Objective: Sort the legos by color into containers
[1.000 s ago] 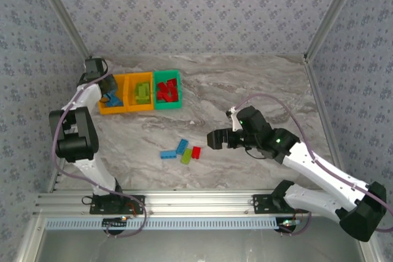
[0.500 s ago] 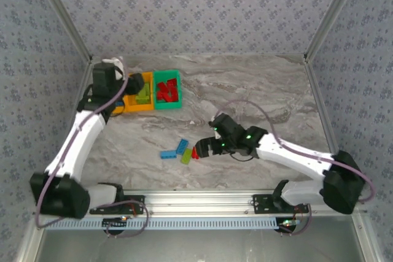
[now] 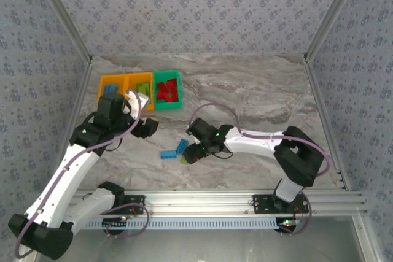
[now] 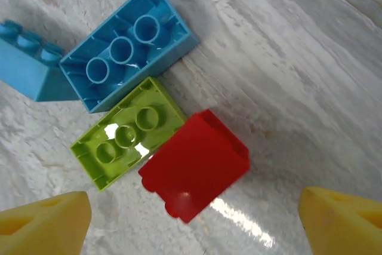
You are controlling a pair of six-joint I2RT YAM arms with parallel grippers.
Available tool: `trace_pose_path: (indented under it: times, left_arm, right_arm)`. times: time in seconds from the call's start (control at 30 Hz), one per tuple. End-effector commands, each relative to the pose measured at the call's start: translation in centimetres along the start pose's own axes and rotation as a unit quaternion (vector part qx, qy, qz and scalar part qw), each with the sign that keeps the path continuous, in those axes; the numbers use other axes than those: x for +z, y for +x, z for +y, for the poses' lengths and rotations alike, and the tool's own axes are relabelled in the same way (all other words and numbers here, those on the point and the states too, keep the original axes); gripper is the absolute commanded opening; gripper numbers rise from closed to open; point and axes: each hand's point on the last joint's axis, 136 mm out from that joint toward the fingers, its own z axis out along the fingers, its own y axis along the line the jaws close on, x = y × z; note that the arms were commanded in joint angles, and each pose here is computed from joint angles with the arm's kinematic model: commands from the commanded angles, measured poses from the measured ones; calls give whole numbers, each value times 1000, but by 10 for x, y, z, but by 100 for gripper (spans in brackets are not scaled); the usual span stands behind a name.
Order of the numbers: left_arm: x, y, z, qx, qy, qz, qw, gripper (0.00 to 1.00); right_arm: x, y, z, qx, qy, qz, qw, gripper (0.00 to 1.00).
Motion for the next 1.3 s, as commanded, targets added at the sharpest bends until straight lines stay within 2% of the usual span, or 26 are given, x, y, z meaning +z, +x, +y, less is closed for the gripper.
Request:
trace_pose_path:
  times: [0.0,0.07,0.3,0.43,0.53,0.67,0.73,0.83,0.93,1.0,1.17,1.27]
  left_arm:
    - [10,4,-8,48,24,-9,999,84]
    - [12,6,-11,52,34,-3,998,84]
    - [15,8,-2,55,10,3,998,85]
    - [14,11,1,60,1,7,998,86]
    - [11,8,0,65,-2,-10,998,87]
    - [11,6,19,34,-46,-21,998,87]
    - [13,7,32,12,-73,-18,997,87]
    - [14,10,46,-13,-98,-11,995,87]
    - [16,16,53,-26,-105,-4,994,87]
    - [15,18,52,-26,-103,-1,994,87]
    - [16,21,50,-25,-101,-2,995,87]
    - [16,21,50,-25,-101,0,995,87]
  right_arm:
    - [10,2,2,-57,-3,19,998,79]
    - [14,6,1,-59,-3,27,998,70]
    - [10,14,-3,-63,4,31,997,54]
    - [-8,4,-3,-61,7,-4,998,42]
    - [-36,-19,1,-46,-10,-59,997,38]
    - [-91,-81,13,-30,-62,-190,979,36]
    - [-114,-119,9,-41,-39,-257,965,39]
    - [-129,-174,-11,-19,8,-338,941,36]
    - [-129,-224,-21,-3,7,-379,925,35]
    - [-113,-247,-24,-8,11,-376,926,36]
    - [-54,-285,-42,-19,43,-334,941,39]
    - [-23,-295,-55,-17,60,-302,951,40]
